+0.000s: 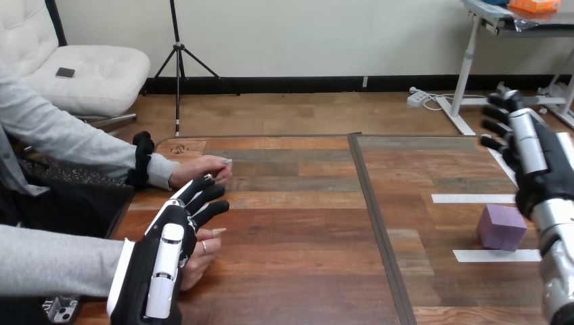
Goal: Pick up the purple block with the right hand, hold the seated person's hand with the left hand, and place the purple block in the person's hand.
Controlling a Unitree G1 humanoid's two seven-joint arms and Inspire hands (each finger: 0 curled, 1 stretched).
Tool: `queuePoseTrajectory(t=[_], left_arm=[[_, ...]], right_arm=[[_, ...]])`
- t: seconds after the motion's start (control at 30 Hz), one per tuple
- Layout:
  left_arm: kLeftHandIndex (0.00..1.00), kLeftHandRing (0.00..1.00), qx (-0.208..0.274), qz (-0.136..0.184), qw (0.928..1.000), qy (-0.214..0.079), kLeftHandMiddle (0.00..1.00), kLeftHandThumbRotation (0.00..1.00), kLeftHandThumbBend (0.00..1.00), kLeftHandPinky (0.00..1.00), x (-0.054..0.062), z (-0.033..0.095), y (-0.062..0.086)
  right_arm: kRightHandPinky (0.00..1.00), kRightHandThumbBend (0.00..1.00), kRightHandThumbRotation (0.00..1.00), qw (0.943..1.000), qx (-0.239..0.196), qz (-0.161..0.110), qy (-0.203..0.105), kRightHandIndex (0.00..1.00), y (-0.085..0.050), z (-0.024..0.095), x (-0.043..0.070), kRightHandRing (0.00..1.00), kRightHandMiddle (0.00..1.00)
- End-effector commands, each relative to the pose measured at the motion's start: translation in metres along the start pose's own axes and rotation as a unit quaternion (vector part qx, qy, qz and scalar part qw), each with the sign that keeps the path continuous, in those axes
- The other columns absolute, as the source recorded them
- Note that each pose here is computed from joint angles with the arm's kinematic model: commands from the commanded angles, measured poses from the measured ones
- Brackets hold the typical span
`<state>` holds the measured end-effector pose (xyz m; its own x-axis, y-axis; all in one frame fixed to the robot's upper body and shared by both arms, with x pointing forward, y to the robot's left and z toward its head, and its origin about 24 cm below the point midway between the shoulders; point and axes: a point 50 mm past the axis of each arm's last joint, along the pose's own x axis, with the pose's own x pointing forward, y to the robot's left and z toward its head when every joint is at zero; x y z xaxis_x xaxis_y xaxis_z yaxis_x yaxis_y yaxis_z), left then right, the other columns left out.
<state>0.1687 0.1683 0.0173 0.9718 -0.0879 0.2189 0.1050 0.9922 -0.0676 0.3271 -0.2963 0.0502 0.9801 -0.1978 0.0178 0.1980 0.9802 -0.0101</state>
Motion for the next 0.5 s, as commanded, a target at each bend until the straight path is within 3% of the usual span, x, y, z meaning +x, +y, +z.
queuePoseTrajectory(t=[0.0, 0.47], left_arm=[[0.82, 0.79, -0.017, 0.0, 0.9989, -0.044, 0.81, 1.0, 0.31, 0.87, 0.016, 0.009, -0.009], [0.81, 0.78, -0.014, 0.0, 0.9988, -0.046, 0.81, 1.0, 0.32, 0.86, 0.016, 0.01, -0.009]], right_arm=[[0.84, 0.65, 0.75, 0.9982, 0.018, -0.019, -0.054, 0.82, -0.007, 0.04, 0.021, 0.88, 0.84], [0.84, 0.7, 0.7, 0.9983, 0.014, -0.054, -0.017, 0.81, -0.019, 0.034, 0.021, 0.86, 0.83]])
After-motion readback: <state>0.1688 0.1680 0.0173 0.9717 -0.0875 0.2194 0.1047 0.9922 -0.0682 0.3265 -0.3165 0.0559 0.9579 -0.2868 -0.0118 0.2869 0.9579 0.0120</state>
